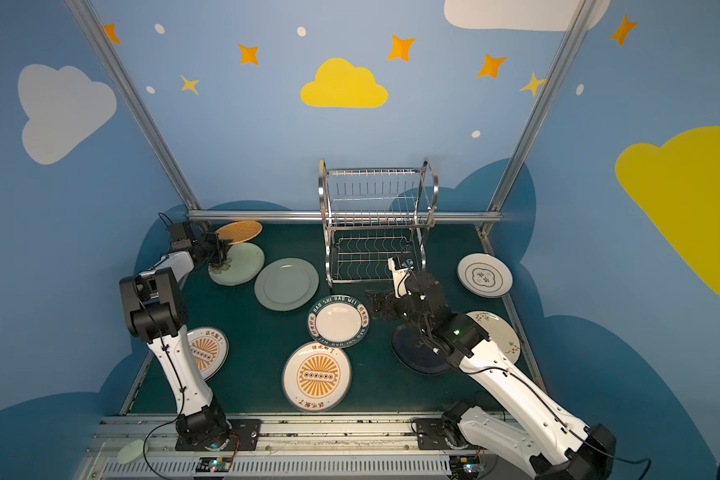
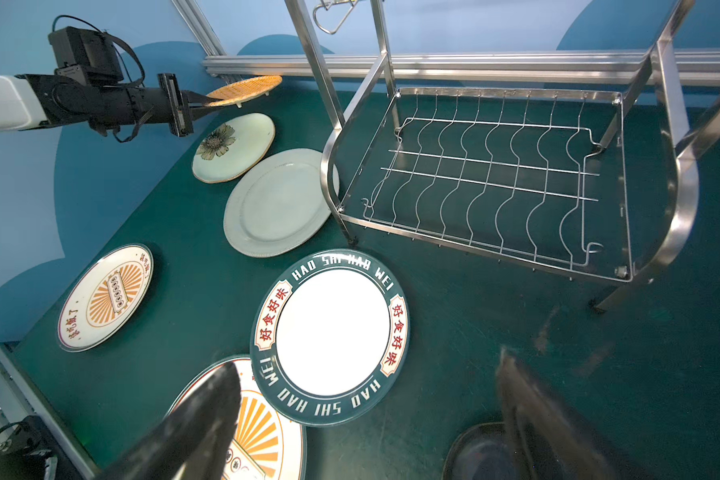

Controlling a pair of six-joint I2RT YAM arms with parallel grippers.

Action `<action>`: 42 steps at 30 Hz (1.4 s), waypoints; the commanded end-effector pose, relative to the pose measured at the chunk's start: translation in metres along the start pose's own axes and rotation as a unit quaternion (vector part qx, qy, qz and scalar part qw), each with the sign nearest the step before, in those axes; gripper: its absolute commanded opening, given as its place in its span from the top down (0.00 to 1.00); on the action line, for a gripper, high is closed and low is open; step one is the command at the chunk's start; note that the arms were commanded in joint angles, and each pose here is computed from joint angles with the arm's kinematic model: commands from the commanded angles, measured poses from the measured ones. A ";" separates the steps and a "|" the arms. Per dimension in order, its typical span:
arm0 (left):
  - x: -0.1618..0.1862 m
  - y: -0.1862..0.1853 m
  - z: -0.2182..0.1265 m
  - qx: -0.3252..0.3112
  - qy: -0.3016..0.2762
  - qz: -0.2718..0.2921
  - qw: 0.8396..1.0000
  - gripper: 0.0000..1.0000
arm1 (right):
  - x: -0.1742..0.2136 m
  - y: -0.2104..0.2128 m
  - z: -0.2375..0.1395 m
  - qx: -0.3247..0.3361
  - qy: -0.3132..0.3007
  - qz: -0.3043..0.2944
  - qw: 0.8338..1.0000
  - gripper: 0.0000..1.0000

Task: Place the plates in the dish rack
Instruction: 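Reach the left gripper to the wicker plate edge while the right arm draws back, then lift the wicker plate upright with the left gripper toward the right gripper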

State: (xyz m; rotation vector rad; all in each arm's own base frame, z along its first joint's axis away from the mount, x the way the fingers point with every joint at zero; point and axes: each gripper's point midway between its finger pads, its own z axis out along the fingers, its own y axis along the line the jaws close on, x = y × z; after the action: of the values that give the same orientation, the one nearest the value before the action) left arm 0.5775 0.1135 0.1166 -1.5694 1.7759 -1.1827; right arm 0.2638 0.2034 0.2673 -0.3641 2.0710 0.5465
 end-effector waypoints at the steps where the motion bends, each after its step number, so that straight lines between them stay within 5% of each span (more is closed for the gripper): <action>1: 0.019 -0.052 -0.031 0.083 0.016 0.042 0.996 0.96 | 0.001 -0.004 -0.009 0.000 -0.004 0.014 1.000 0.06; 10: 0.078 -0.047 -0.106 0.110 0.032 0.072 0.991 0.96 | -0.011 -0.006 -0.024 -0.011 -0.015 0.046 0.999 0.06; 20: 0.169 -0.005 -0.207 0.050 0.078 0.209 0.973 0.96 | -0.004 -0.028 -0.013 0.019 0.047 0.121 0.991 0.06; 24: 0.224 0.006 -0.227 0.059 0.145 0.278 0.948 0.96 | 0.009 -0.032 0.000 0.006 0.083 0.158 0.984 0.06; 30: 0.331 0.023 -0.239 0.095 0.271 0.379 0.879 0.96 | 0.029 -0.041 0.012 0.007 0.100 0.189 0.977 0.05; 36: 0.392 0.030 -0.244 0.132 0.360 0.399 0.833 0.96 | 0.026 -0.037 -0.001 -0.022 0.071 0.228 0.971 0.05; 42: 0.437 0.027 -0.234 0.150 0.416 0.395 0.805 0.96 | 0.010 -0.018 -0.007 -0.081 0.056 0.259 0.961 0.06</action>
State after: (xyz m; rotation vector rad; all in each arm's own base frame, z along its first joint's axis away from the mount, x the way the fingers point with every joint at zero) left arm 0.2705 -0.2199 0.2596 -0.1010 2.3383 -1.5739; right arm 0.2627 0.1710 0.2403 0.0702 2.2922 0.9019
